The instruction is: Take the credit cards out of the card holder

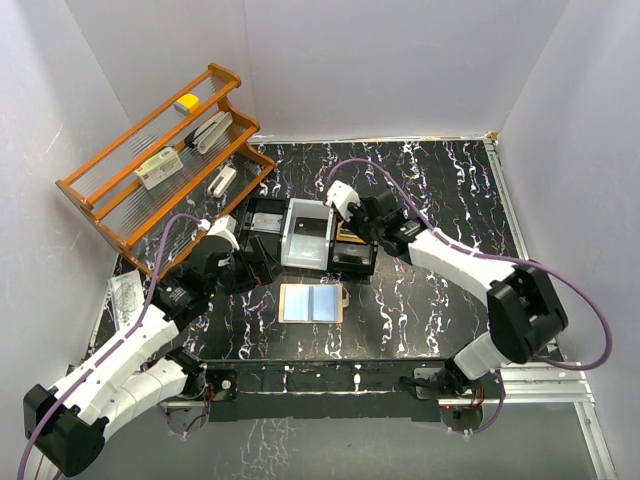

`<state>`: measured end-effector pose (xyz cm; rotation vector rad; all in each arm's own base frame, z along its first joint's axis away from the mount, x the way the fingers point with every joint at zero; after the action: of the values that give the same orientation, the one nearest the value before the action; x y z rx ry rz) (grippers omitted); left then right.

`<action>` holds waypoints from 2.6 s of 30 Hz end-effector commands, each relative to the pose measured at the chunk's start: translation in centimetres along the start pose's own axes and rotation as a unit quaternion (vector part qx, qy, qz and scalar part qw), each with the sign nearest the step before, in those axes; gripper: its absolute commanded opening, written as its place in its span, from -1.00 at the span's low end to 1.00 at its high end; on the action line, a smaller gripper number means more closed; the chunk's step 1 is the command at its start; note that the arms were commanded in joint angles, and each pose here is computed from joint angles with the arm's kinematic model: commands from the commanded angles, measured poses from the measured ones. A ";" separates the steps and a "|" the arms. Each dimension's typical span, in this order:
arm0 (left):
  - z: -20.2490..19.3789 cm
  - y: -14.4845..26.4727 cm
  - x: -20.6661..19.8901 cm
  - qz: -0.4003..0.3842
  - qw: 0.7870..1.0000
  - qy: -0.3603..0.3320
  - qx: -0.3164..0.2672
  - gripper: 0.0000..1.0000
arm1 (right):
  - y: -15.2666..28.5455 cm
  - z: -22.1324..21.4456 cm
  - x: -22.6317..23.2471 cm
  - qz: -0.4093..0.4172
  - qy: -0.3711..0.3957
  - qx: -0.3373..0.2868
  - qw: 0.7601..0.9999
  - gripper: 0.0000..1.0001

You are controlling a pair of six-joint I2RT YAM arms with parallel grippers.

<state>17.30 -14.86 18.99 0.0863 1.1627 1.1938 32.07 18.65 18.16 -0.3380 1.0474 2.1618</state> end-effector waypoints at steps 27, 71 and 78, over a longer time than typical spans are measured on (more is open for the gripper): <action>0.8 1.5 -0.2 0.004 1.000 -0.027 -0.015 0.97 | -7.7 -3.2 -0.4 -0.023 0.191 0.087 0.977 -0.79; 10.9 6.8 -4.2 0.177 0.964 -0.101 -0.170 0.97 | 12.5 7.4 -9.0 -0.290 -0.310 -0.229 0.876 0.96; 14.3 9.5 -5.1 0.251 0.932 -0.144 -0.216 0.97 | 20.9 8.6 -8.2 -0.247 -0.372 -0.319 0.836 0.96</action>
<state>22.04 -10.14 33.77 0.1052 0.7522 1.6493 26.69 13.34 37.58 -0.1430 -0.0380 1.8067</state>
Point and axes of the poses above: each gripper's point midway between its finger pads, its own y axis back along the fingers, its own x axis along the line the jaws close on, z = x × y, the point moved 6 cm from there along y, back along the fingers, and after that the axes turned 10 degrees about y, right-handed, at the moved point
